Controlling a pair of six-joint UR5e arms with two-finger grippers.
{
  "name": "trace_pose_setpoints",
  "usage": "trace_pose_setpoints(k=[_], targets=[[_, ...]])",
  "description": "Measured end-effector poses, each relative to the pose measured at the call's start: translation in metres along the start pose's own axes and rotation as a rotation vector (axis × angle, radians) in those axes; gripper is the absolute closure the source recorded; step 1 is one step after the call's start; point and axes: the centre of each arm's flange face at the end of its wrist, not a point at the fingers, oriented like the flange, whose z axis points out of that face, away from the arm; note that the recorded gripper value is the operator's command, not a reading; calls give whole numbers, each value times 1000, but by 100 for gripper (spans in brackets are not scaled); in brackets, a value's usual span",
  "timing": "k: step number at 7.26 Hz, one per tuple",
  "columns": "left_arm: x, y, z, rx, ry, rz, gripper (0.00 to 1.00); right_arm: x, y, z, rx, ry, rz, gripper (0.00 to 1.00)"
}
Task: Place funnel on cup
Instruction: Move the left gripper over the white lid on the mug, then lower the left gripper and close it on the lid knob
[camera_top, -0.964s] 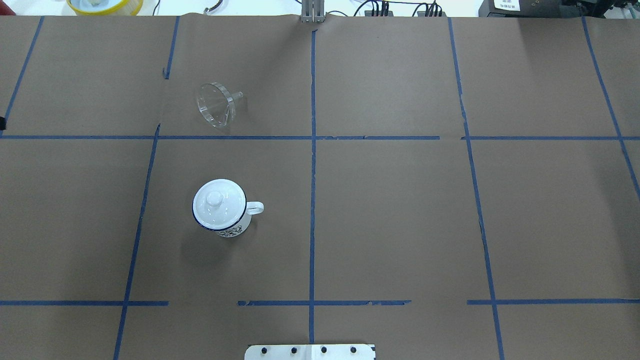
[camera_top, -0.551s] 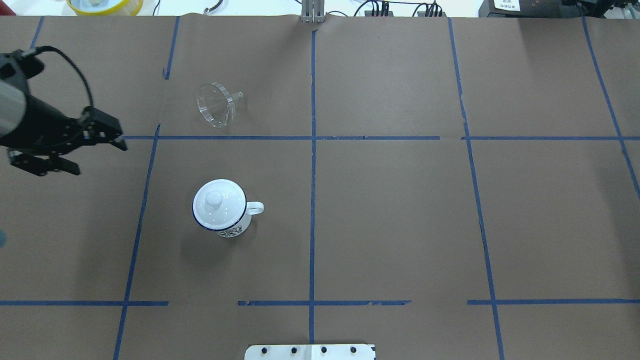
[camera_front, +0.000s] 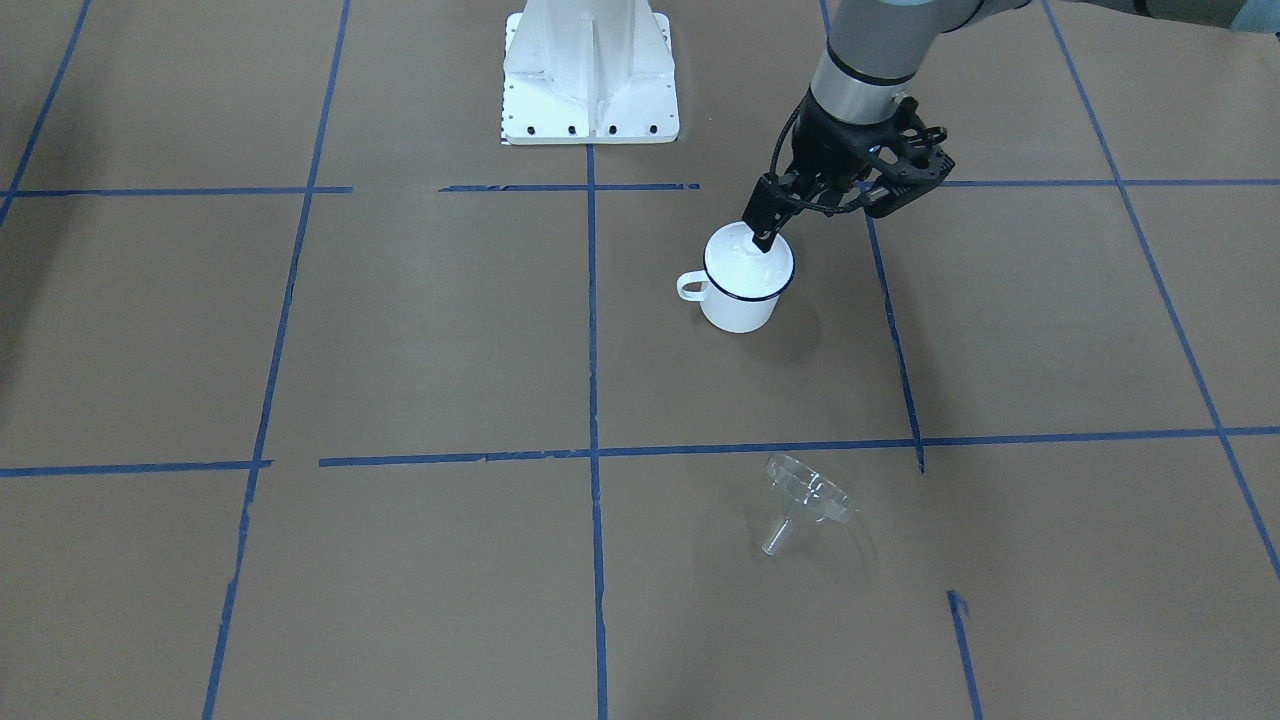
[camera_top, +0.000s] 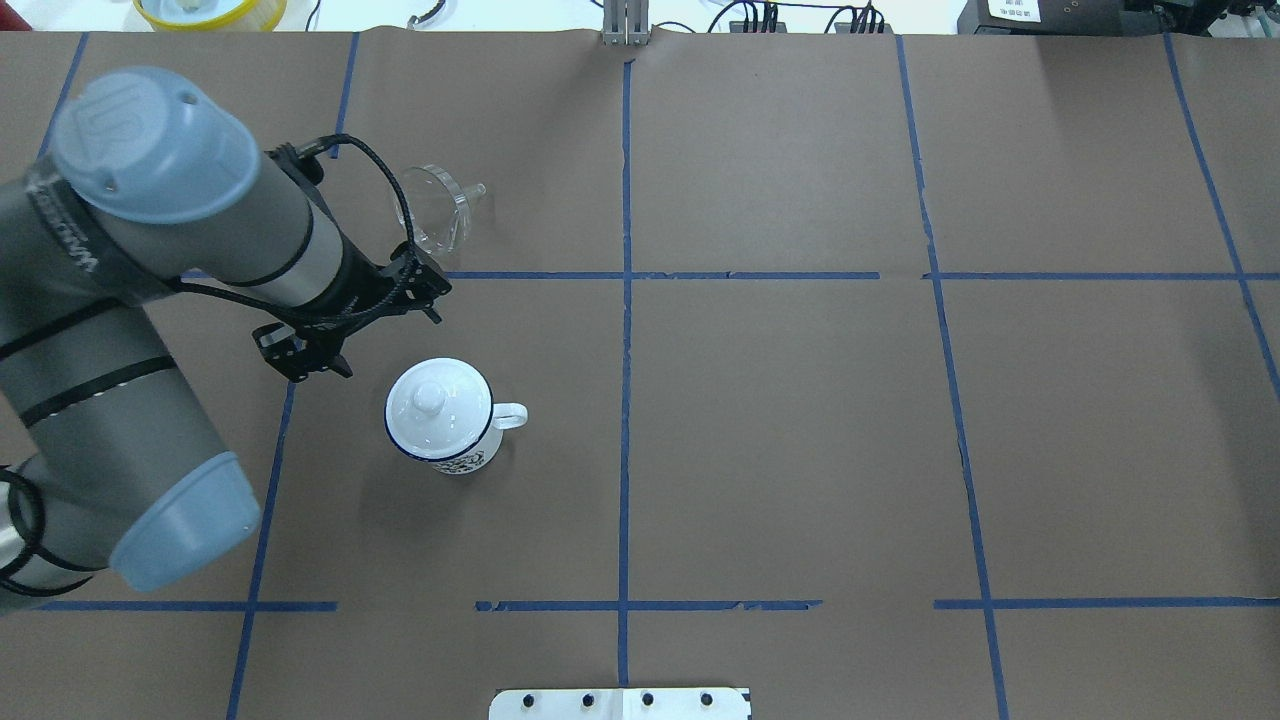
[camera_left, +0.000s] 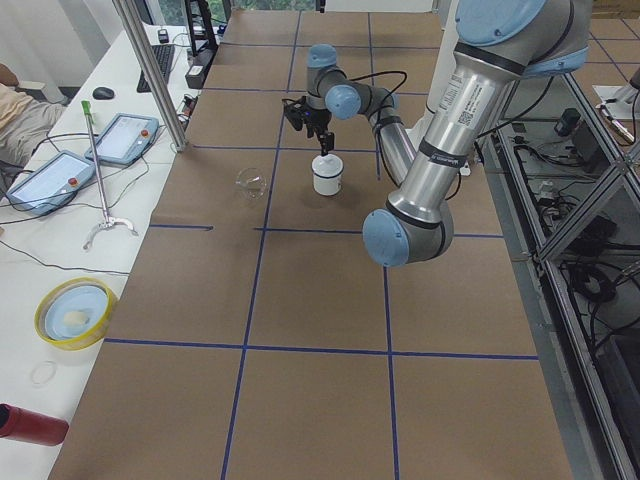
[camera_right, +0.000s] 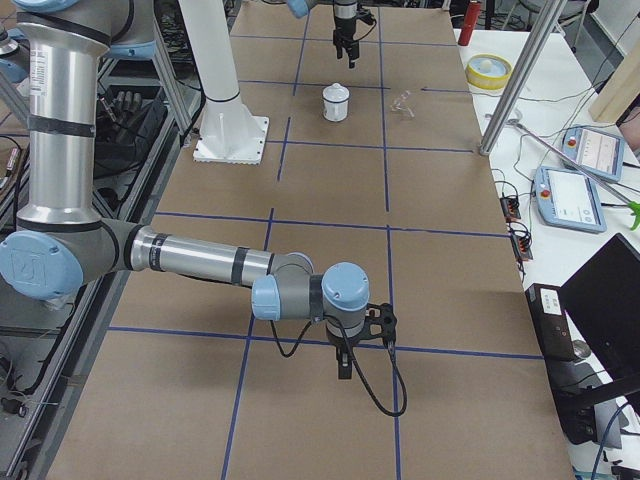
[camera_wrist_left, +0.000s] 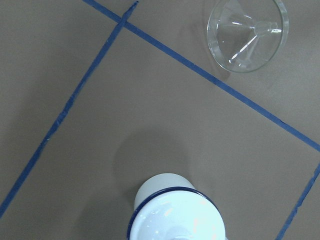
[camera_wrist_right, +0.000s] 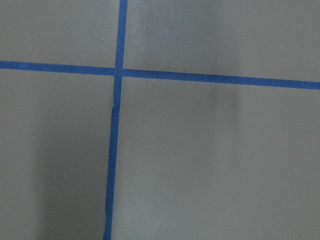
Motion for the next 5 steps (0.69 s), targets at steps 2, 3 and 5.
trace_pose_setpoints(k=[2, 3, 5], targets=[[18, 22, 26, 30, -25, -41, 2, 0, 0, 0, 0, 0, 0, 0], [19, 31, 36, 38, -36, -48, 3, 0, 0, 0, 0, 0, 0, 0], [12, 37, 39, 45, -39, -55, 10, 0, 0, 0, 0, 0, 0, 0]])
